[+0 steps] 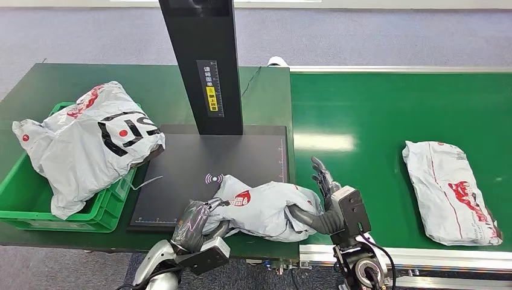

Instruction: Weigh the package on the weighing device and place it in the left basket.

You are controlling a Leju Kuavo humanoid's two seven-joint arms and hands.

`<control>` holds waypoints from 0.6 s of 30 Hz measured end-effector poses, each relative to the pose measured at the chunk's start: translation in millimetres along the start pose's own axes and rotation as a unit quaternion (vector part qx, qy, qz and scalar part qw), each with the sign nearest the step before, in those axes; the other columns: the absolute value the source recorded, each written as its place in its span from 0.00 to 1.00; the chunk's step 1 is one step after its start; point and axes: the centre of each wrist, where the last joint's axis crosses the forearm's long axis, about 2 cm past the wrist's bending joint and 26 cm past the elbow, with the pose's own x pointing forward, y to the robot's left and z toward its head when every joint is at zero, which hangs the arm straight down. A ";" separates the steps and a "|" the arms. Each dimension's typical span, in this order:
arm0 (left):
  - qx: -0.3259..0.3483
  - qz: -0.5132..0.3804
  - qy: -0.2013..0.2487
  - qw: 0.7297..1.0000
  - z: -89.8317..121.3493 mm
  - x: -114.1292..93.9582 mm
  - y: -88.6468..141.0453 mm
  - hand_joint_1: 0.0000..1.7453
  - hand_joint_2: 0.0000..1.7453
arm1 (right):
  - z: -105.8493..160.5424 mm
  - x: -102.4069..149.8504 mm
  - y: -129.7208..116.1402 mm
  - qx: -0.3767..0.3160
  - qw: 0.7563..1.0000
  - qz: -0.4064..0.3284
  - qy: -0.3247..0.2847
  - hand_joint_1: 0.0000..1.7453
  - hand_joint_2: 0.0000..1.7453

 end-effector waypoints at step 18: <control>0.236 -0.061 -0.063 0.968 2.7 11.4 23.6 1.00 1.00 | -0.8 0.0 1.7 0.003 1.000 -0.008 -0.008 0.00 1.00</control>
